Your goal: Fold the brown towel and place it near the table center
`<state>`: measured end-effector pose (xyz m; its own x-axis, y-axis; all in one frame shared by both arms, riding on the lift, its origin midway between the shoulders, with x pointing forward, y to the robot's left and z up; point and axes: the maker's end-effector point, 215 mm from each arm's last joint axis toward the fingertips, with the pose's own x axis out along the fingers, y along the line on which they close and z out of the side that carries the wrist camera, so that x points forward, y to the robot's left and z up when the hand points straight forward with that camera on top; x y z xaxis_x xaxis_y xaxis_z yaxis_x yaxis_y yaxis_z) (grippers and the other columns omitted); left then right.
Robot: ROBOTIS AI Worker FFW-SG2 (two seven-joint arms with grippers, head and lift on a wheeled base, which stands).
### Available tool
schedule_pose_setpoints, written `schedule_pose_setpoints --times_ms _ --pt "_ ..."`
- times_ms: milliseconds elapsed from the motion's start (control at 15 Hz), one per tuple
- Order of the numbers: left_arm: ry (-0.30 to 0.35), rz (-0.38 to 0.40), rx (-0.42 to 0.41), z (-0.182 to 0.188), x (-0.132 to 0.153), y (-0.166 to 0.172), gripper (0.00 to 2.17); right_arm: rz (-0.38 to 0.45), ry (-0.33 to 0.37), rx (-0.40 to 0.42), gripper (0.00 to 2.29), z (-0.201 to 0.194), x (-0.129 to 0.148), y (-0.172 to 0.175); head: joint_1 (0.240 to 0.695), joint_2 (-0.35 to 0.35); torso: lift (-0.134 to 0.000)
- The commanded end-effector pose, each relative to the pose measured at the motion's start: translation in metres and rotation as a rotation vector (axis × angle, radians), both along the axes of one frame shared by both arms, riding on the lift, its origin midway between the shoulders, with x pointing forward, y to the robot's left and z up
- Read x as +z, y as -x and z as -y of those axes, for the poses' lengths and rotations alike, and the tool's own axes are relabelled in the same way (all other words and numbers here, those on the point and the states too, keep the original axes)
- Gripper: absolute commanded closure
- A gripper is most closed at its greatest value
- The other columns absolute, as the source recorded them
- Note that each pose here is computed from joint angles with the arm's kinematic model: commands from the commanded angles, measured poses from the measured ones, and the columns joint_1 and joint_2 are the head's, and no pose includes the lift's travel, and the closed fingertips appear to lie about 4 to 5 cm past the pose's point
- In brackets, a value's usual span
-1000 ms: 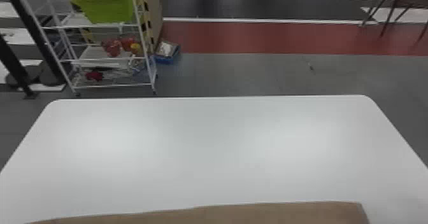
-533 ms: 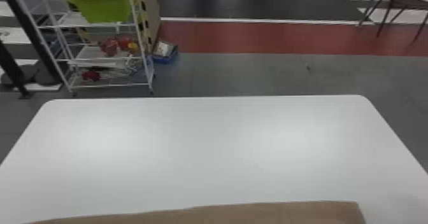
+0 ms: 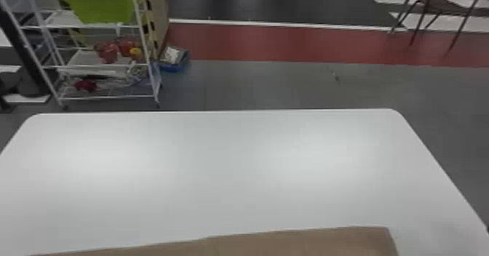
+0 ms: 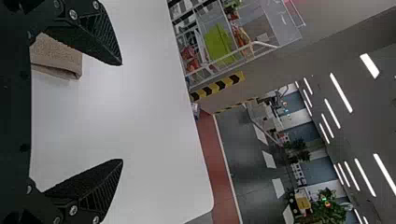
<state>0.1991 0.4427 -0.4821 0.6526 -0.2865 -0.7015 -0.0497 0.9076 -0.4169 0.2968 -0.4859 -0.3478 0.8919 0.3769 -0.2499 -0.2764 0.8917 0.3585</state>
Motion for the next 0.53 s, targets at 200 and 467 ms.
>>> schedule_pose_setpoints --times_ms 200,467 --pt "-0.038 -0.018 -0.066 0.002 0.002 -0.001 2.14 -0.004 -0.001 -0.004 0.16 0.003 -0.003 0.0 0.695 -0.123 -0.122" --pt "-0.038 0.009 -0.103 0.001 0.017 -0.007 2.14 -0.006 -0.003 -0.004 0.16 0.002 -0.006 -0.003 0.695 -0.132 -0.122"
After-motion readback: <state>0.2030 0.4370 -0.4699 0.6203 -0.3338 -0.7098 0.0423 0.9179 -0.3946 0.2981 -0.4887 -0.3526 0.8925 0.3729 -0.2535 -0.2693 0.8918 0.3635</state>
